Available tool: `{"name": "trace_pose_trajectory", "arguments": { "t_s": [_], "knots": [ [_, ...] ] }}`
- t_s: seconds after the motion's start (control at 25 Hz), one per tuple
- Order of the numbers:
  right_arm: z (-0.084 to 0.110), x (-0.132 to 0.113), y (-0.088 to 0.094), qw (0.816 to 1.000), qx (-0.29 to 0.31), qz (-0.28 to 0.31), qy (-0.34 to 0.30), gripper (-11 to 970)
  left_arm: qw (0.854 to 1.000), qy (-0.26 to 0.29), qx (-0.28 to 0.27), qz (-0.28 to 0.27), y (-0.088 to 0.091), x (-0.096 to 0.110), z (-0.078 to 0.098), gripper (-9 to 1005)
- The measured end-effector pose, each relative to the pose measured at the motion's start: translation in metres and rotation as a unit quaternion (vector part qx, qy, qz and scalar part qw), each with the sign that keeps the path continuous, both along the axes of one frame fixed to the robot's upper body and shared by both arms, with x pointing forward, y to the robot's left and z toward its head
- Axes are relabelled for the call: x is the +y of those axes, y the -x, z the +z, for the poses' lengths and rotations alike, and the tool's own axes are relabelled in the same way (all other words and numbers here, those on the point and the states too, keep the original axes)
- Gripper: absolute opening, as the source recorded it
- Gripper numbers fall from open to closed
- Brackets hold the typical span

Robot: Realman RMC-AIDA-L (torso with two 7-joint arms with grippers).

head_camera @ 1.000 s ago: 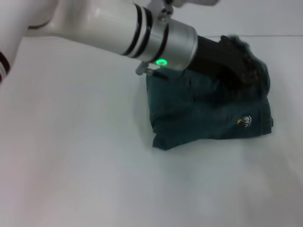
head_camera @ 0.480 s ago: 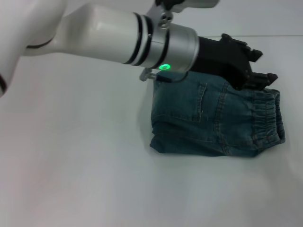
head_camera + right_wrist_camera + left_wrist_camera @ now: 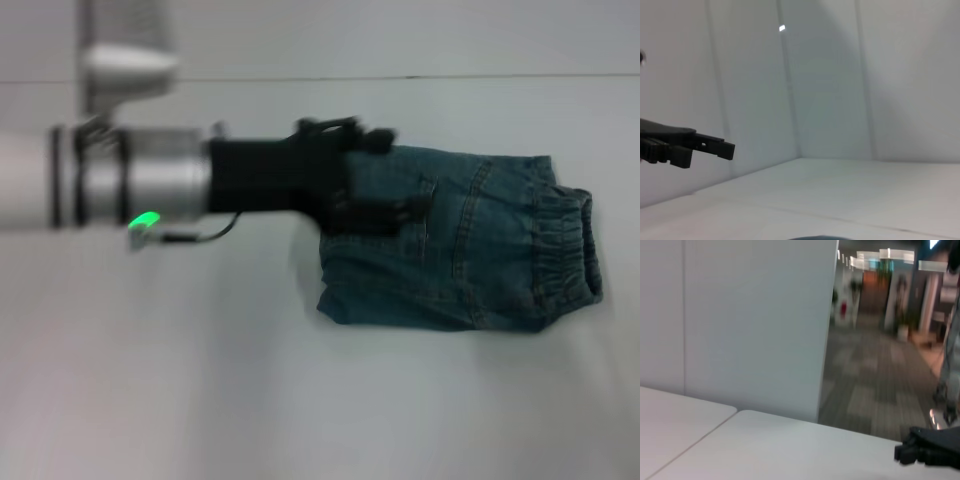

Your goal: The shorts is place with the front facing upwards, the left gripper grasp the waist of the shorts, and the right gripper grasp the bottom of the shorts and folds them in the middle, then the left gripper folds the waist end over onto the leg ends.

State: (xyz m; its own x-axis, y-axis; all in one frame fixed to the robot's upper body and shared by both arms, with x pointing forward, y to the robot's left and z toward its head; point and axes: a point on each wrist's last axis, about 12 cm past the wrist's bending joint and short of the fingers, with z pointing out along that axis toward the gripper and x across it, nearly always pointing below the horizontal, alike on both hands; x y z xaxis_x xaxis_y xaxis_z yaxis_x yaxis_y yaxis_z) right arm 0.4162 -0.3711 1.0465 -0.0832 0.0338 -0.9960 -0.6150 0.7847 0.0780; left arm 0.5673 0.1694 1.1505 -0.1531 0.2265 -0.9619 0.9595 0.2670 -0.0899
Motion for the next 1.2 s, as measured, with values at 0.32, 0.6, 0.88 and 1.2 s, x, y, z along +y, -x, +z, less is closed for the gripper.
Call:
{"name": "trace_pose_trajectory", "arguments": {
  "t_s": [0.32, 0.6, 0.88, 1.2],
  "knots": [
    [0.026, -0.004, 0.002, 0.991, 0.08, 0.111, -0.003, 145, 0.997, 0.039, 0.025, 0.062, 0.063, 0.103, -0.056, 885],
    [0.039, -0.004, -0.003, 0.972, 0.159, 0.173, 0.028, 536, 0.994, 0.033, 0.071, 0.081, 0.107, 0.151, -0.074, 892],
    [0.041, -0.006, -0.003, 0.966, 0.182, 0.179, 0.044, 700, 0.989, 0.028, 0.102, 0.102, 0.131, 0.177, -0.075, 892],
    [0.043, -0.005, -0.006, 0.965, 0.179, 0.187, 0.051, 836, 0.989, 0.021, 0.117, 0.088, 0.132, 0.173, -0.079, 892]
  ]
}}
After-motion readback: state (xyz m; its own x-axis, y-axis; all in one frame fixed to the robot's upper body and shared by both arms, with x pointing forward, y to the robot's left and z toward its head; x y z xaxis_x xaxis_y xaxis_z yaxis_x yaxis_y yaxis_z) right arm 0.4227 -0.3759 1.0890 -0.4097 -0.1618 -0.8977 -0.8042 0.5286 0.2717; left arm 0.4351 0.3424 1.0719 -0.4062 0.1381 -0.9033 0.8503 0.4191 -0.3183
